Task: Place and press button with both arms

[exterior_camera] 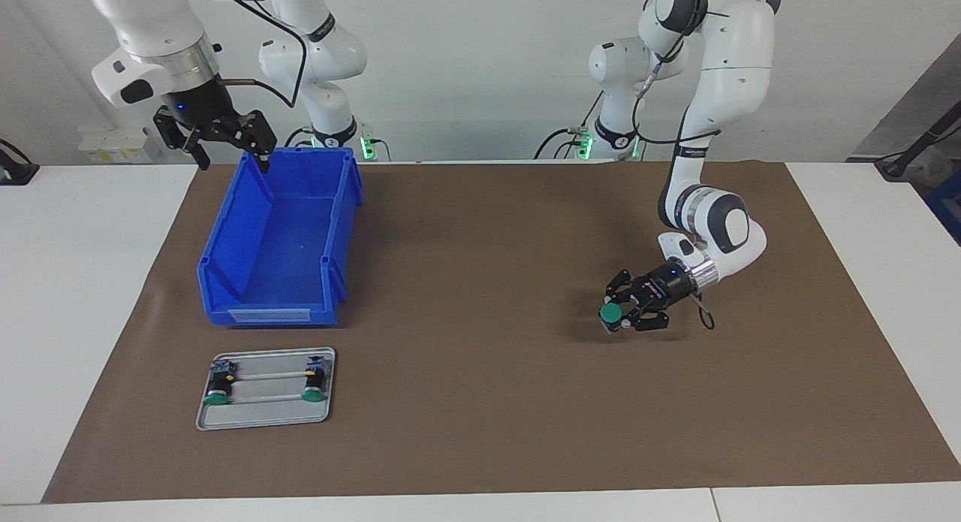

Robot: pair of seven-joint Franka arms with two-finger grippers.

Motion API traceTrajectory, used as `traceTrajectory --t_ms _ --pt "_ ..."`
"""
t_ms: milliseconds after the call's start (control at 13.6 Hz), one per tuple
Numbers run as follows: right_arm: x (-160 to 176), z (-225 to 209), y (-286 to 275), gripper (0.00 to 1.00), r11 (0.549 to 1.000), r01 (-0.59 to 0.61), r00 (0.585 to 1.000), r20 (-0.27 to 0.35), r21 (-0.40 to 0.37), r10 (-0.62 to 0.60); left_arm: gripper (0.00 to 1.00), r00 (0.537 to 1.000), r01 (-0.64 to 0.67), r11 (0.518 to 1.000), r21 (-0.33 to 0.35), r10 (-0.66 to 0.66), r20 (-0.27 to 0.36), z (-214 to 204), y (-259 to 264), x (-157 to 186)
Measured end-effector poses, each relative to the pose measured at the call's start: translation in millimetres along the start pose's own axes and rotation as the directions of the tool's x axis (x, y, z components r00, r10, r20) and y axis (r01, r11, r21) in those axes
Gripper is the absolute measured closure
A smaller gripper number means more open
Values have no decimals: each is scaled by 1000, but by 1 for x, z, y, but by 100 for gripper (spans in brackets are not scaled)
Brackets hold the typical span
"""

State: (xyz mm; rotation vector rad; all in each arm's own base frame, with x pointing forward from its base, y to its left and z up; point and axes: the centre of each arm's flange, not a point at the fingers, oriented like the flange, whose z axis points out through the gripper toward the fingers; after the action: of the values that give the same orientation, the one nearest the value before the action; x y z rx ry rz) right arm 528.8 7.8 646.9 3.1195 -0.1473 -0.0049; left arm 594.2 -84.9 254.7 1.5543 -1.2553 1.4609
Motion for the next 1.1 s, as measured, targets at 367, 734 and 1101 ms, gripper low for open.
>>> traceTrajectory --t_ms 367,734,1101 --pt "0 1 0 0 1000 0 1000 2 0 0 66 999 21 1000 6 -21 24 51 19 -2" --pt "0 1 0 0 1000 -1 1000 5 -1 1 66 998 66 998 4 -66 7 73 28 -27" --pt "0 1 1 0 1000 -2 1000 5 -1 2 66 999 49 999 14 -49 5 68 25 -31"
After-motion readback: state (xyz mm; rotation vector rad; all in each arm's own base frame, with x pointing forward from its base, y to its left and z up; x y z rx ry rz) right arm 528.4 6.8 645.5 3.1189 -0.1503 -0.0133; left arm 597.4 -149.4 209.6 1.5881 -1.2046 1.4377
